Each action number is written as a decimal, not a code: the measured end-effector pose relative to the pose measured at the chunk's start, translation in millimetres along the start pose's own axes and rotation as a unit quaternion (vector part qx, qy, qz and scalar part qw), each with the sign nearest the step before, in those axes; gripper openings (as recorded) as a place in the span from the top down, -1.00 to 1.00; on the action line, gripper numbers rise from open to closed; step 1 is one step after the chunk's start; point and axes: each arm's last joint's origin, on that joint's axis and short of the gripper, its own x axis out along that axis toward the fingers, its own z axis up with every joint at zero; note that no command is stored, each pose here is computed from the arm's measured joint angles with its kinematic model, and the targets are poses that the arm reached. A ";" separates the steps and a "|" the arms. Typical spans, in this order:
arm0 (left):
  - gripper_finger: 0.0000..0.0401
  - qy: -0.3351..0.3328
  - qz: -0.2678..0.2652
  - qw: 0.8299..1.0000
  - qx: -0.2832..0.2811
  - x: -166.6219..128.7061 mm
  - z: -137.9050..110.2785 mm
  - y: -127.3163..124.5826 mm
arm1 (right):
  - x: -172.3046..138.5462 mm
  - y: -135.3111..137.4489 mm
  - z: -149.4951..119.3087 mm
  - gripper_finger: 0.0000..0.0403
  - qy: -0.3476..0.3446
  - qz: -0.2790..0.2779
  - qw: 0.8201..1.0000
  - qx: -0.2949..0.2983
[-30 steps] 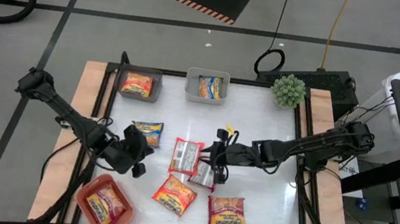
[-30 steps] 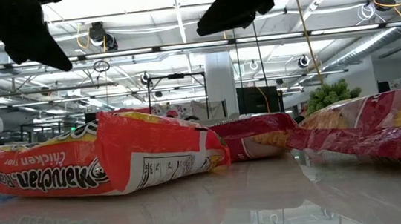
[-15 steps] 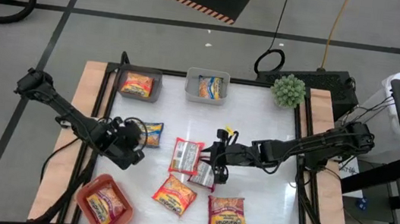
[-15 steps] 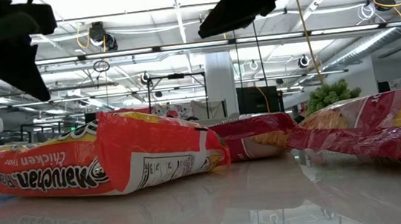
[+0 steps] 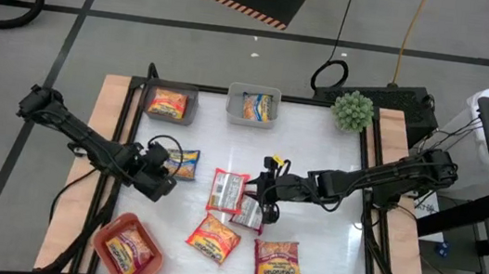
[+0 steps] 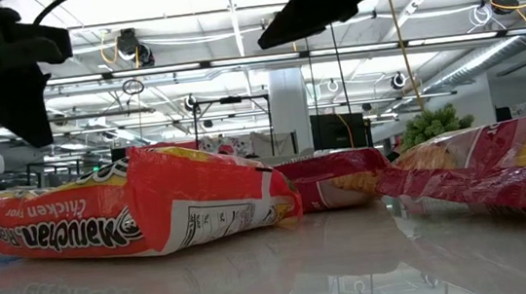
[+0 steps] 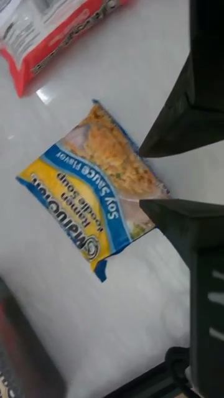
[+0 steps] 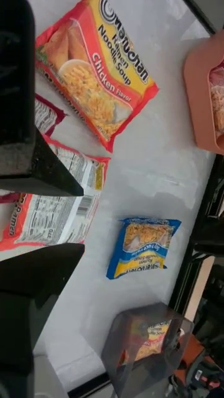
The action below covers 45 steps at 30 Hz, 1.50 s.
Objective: Sort Maruchan noodles
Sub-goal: Put the top orange noodle pack into the black bin
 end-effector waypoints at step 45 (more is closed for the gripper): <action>0.25 -0.108 -0.135 0.982 0.075 -3.9 19.5 -32.2 | 36.1 -37.9 -75.8 -0.13 0.016 -0.020 0.998 0.055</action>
